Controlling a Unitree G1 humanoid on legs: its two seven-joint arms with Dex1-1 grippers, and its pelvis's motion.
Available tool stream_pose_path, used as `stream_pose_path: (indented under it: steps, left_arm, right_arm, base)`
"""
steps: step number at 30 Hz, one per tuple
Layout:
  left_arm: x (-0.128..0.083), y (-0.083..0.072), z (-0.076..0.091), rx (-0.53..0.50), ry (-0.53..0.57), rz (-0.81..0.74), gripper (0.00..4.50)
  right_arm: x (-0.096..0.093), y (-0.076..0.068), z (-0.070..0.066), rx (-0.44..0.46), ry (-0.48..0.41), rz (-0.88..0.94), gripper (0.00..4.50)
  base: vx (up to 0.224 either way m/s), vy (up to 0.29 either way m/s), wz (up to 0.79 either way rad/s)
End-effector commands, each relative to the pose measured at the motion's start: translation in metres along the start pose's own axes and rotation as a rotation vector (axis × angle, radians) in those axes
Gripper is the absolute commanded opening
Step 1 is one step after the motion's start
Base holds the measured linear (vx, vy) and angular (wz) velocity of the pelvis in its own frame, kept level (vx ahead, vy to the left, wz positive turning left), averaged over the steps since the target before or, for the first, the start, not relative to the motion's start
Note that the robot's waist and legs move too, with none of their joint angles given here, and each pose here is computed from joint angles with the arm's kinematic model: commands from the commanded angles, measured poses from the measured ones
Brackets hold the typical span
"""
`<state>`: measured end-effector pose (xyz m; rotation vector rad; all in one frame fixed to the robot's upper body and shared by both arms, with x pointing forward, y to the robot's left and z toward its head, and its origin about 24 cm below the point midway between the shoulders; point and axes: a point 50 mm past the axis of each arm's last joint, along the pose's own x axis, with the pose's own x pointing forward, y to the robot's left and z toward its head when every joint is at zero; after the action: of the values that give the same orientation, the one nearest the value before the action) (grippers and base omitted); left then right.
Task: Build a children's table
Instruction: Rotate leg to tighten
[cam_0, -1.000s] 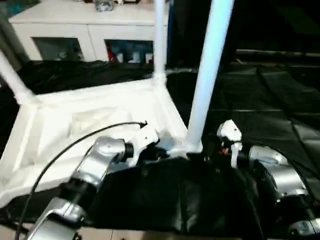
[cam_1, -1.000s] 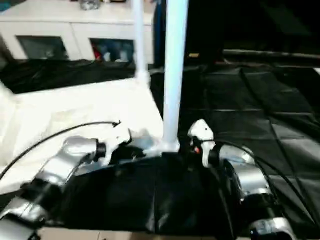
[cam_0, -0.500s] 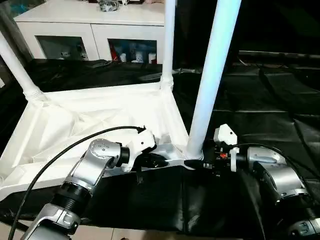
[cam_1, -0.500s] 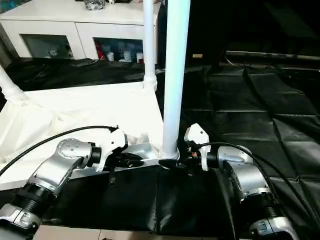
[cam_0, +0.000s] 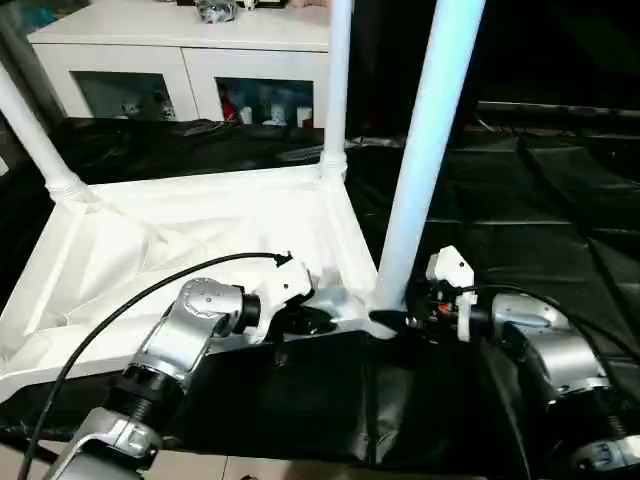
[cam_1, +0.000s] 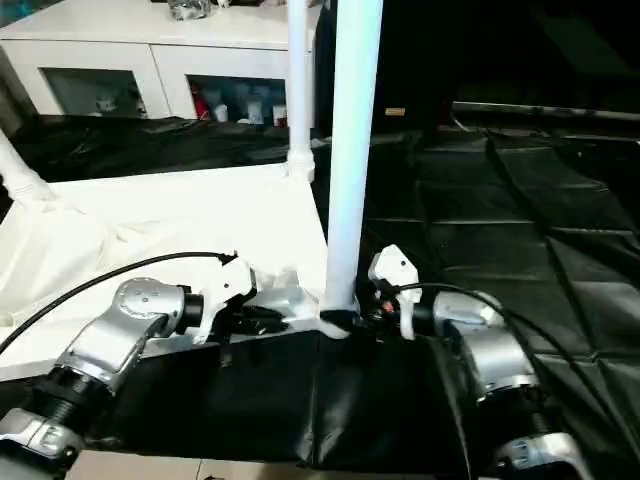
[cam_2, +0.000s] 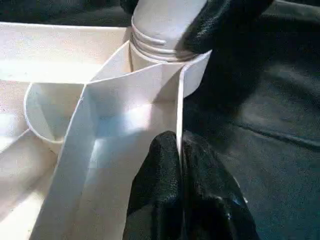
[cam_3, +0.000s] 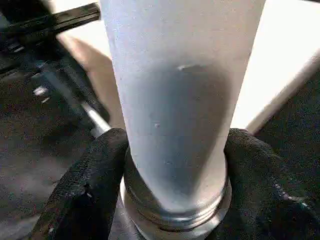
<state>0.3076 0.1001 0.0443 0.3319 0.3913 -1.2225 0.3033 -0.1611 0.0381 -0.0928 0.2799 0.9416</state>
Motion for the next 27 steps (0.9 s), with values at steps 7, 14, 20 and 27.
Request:
stream_pose_path:
  steps: [7, 14, 20, 27]
  left_arm:
    - [0.046, 0.010, 0.026, -0.061, -0.024, 0.258, 0.00]
    - [0.053, 0.013, 0.033, -0.044, -0.021, 0.304, 0.00]
    - [0.048, 0.011, 0.027, -0.035, -0.025, 0.247, 0.00]
    - [0.024, 0.012, 0.012, -0.014, -0.023, 0.149, 0.00]
  right_arm:
    - [0.032, 0.009, -0.019, 0.204, 0.012, -0.409, 2.71]
    - [0.044, 0.015, -0.012, 0.218, -0.030, -0.448, 3.46]
    - [0.045, 0.016, -0.004, 0.177, -0.041, -0.373, 3.97]
    - [0.017, 0.008, 0.006, -0.003, 0.013, -0.091, 3.97]
  base:
    - [0.000, 0.000, 0.00]
    - [0.000, 0.000, 0.00]
    - [0.000, 0.000, 0.00]
    - [0.000, 0.000, 0.00]
